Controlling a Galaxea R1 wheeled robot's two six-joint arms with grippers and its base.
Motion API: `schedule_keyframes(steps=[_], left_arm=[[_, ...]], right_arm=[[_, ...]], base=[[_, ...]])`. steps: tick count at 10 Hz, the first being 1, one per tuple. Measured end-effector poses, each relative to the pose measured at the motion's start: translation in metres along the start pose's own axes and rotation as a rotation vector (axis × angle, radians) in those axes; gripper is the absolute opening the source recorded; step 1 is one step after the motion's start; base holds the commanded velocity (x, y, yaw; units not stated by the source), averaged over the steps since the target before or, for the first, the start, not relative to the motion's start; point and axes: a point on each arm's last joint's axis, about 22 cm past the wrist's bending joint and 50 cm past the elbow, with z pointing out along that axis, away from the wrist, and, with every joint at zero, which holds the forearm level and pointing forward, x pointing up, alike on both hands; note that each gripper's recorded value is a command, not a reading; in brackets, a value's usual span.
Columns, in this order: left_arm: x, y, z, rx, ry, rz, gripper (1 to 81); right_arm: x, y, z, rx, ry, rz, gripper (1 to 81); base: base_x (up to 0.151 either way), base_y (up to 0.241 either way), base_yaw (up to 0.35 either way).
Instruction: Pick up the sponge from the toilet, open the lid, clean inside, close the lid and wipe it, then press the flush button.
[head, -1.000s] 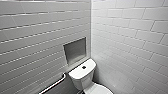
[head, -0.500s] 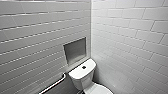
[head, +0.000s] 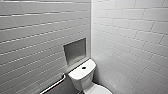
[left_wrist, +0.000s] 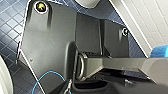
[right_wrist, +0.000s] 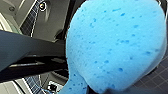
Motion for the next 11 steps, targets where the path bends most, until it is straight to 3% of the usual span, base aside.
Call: schedule_keyframes(steps=[3, 8, 11], left_arm=[[0.019, -0.002, -0.001, 0.003, 0.023, 0.008, 81.1], [0.026, -0.005, -0.008, -0.003, 0.024, -0.009, 81.1], [0.054, 0.009, -0.026, -0.069, 0.057, 0.001, 81.1]], right_arm=[[0.015, 0.002, 0.0, -0.002, 0.021, -0.006, 1.0], [0.003, 0.001, 0.0, 0.0, 0.003, -0.001, 1.0], [0.003, -0.003, 0.0, 0.007, 0.004, 0.0, 1.0]], base=[[0.026, 0.0, 0.0], [0.0, 0.0, 0.0], [0.0, 0.0, 0.0]])
